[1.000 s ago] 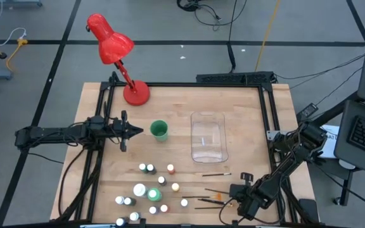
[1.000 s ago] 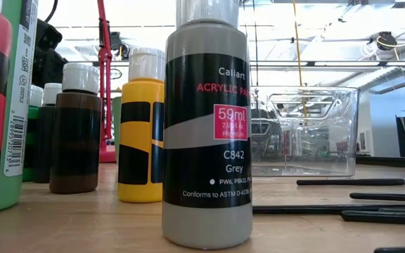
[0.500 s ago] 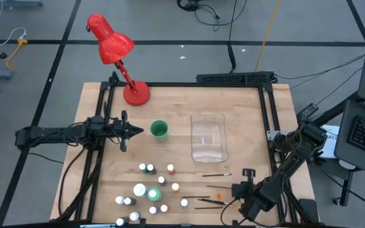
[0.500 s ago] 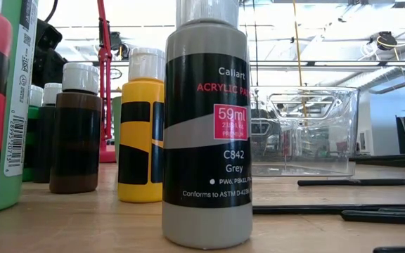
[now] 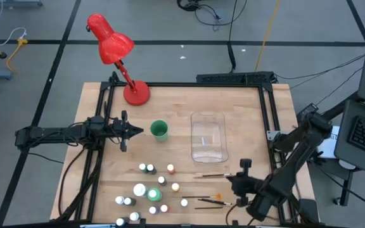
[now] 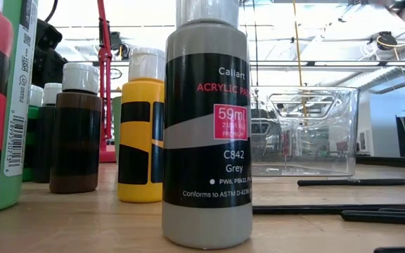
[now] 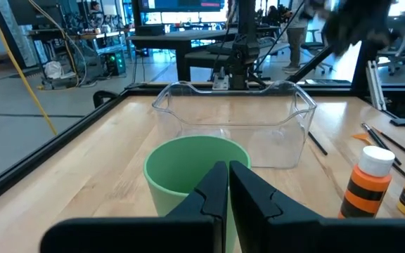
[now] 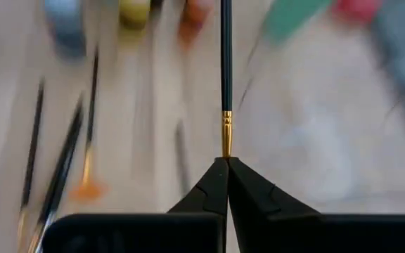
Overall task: Pick & Place Paint Supplies
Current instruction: Put the gold paintbrush into the green cup
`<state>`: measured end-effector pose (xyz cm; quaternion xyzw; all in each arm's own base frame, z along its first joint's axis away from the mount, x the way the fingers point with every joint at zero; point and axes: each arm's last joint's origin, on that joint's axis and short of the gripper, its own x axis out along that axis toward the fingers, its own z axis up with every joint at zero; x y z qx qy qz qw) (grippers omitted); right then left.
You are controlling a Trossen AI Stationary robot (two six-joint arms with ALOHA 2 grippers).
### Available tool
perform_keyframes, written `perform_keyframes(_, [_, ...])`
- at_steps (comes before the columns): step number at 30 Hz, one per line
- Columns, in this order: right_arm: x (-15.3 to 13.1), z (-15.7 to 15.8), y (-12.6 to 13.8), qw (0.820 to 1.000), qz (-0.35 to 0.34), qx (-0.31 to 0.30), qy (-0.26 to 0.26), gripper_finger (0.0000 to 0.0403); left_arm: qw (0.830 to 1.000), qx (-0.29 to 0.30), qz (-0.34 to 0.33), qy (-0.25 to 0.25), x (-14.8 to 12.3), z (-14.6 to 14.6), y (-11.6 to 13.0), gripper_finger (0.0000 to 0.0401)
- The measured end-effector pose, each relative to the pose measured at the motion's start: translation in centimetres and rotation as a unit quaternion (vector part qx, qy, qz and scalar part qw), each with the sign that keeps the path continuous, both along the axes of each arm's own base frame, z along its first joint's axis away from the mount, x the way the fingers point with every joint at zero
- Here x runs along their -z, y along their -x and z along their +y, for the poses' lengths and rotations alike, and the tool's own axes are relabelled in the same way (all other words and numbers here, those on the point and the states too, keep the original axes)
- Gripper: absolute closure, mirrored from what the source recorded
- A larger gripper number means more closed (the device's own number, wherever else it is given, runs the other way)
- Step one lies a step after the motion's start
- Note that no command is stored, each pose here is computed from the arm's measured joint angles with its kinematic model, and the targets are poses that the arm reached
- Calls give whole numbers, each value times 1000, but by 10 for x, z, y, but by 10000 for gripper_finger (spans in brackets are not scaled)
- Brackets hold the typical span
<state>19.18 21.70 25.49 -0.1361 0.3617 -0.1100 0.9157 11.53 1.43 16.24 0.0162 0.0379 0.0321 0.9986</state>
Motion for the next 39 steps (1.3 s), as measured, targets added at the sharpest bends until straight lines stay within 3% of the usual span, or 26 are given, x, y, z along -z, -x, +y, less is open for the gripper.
perform_keyframes(4, [-29,-4,-8,994,-98,-49,17,403,1000,0,1,0,0,0,0,380])
perform_keyframes(10, [-30,-34,-38,972,-170,-161,1,403,1000,0,0,0,0,0,0,380])
perform_keyframes(12, [-22,-51,-48,955,-204,-213,-20,403,1000,0,0,0,0,0,0,380])
perform_keyframes(16, [-1,-84,-59,902,-283,-321,-61,403,1000,0,0,0,0,0,0,380])
perform_keyframes(18, [11,-98,-59,891,-301,-335,-53,403,1000,0,0,0,0,0,0,380])
perform_keyframes(26, [42,-117,-50,908,-293,-298,-28,403,1000,0,0,0,0,0,0,380])
perform_keyframes(39, [56,-114,-41,907,-280,-314,-16,403,1000,0,0,0,0,0,0,380])
